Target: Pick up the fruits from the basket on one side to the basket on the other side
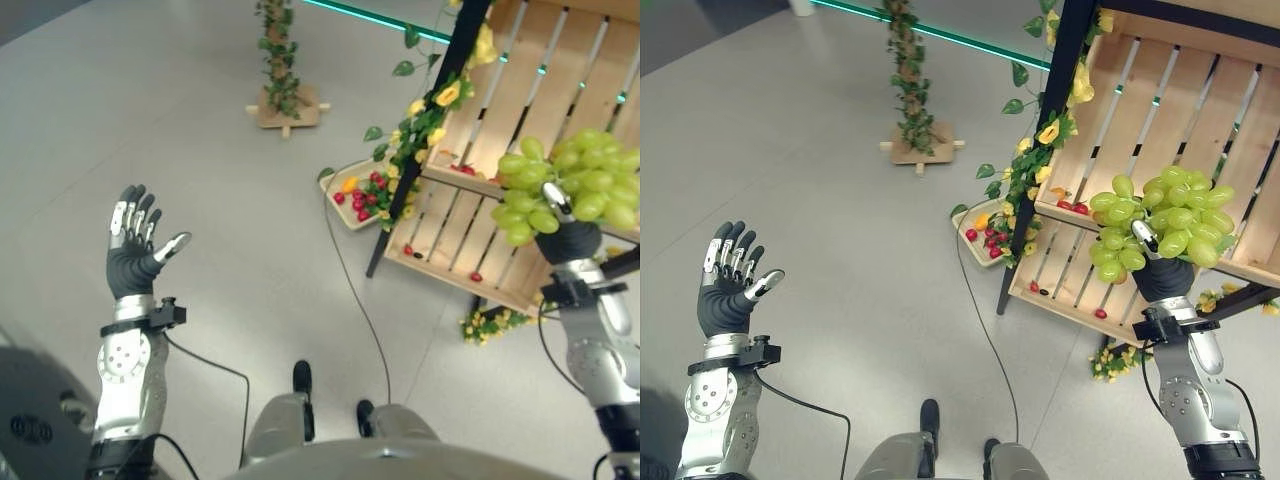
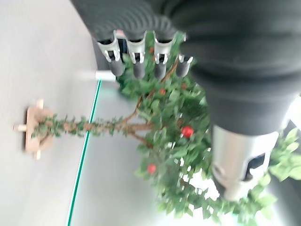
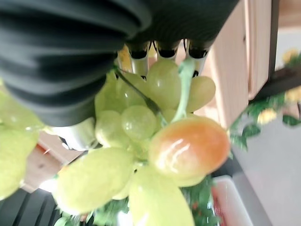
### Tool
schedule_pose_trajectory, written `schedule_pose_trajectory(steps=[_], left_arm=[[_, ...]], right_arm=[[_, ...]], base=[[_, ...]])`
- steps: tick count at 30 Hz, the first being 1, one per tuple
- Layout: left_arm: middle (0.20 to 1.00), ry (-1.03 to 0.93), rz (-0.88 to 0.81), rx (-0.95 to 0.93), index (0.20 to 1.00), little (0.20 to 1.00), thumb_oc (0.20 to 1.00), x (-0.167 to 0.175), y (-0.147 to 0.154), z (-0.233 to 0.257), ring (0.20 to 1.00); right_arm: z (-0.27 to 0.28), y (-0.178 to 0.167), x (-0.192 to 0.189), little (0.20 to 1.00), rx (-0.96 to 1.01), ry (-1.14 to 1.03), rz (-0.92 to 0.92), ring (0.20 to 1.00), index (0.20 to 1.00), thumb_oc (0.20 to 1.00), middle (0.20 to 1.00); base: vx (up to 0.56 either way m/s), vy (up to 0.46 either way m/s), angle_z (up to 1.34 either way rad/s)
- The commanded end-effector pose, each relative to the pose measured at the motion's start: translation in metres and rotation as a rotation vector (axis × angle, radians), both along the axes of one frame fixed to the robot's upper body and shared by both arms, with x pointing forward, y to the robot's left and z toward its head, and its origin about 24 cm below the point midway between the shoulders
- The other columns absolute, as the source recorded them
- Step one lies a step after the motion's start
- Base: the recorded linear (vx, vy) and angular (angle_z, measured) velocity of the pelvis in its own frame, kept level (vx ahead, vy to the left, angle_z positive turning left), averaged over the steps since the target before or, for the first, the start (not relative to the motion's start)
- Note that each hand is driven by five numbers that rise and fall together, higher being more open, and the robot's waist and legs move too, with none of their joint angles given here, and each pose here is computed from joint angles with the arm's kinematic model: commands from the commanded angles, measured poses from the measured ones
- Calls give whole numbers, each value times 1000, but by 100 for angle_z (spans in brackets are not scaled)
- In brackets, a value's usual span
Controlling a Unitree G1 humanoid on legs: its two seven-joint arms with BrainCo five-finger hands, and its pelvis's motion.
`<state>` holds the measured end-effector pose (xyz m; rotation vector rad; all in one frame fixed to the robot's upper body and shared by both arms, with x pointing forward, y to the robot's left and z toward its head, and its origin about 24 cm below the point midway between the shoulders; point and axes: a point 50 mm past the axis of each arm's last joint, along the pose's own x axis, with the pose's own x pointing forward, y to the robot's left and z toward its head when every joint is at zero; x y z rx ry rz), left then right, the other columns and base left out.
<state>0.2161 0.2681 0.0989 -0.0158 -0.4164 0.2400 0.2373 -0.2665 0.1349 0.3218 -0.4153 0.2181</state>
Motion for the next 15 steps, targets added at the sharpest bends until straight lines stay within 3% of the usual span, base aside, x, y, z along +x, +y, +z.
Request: schedule_pose_trajectory(steps=[1, 15], left_arm=[[1000, -135, 5, 111, 1000, 1000, 1000, -3, 4, 29, 1000], [1000, -177, 25, 134, 1000, 1000, 1000, -2, 4, 39, 1000]], right_arm=[[36, 6, 11, 200, -25, -184, 2, 200, 200, 200, 200], [32, 25, 18, 200, 6, -189, 40, 200, 200, 200, 200]], base=[[36, 127, -30], [16, 117, -44]])
